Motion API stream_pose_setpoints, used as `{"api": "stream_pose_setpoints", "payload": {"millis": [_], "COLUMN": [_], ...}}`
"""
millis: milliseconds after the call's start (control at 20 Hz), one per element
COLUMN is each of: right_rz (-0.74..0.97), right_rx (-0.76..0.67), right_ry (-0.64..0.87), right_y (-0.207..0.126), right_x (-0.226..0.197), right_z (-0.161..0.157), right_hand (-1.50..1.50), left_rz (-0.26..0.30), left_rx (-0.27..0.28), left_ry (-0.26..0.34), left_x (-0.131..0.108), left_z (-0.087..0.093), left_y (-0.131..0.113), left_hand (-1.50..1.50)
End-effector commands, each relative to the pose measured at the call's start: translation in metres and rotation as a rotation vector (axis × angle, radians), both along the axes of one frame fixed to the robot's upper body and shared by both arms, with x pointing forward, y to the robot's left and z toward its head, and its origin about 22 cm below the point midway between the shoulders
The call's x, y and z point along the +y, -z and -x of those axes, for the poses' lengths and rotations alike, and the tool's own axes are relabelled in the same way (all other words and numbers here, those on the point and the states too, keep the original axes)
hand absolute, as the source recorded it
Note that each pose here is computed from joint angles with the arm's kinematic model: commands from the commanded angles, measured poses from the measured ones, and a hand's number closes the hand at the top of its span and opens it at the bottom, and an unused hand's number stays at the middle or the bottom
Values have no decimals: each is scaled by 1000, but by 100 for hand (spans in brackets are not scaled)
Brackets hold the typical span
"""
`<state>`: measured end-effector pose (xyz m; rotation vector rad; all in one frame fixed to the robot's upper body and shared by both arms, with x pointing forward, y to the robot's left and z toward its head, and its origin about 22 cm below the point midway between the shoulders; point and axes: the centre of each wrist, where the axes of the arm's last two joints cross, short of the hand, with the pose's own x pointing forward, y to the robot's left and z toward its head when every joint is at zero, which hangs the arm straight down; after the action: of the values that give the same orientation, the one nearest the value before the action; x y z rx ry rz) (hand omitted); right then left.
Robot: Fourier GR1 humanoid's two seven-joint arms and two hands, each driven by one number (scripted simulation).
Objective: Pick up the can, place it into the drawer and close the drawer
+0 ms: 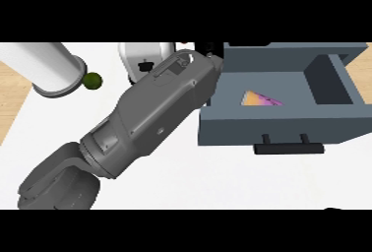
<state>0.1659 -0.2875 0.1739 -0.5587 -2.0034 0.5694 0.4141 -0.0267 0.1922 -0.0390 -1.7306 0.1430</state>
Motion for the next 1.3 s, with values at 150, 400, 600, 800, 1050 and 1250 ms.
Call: {"api": "stream_pose_setpoints", "payload": {"millis": [150, 400, 600, 800, 1050, 1250], "right_rz": [153, 296, 418, 519, 614, 633], "right_rx": [-31, -47, -14, 11, 36, 54], "right_ry": [22, 26, 23, 41, 85, 126], "right_y": [14, 31, 38, 40, 76, 85], "right_x": [38, 68, 81, 88, 93, 112], "right_z": [-54, -92, -124, -153, -190, -218], "right_hand": [-150, -150, -150, -150, -150, -150], "left_rz": [23, -23, 2, -34, -33, -18], "left_rx": [26, 26, 16, 24, 26, 29], "left_ry": [-6, -19, -3, -36, -55, -56], "left_x": [-1, 15, 23, 42, 67, 57], "left_z": [3, -6, -1, -5, -12, 0], "left_y": [0, 0, 12, 1, -9, -8], "left_hand": [-150, -150, -150, -150, -150, -150]}}
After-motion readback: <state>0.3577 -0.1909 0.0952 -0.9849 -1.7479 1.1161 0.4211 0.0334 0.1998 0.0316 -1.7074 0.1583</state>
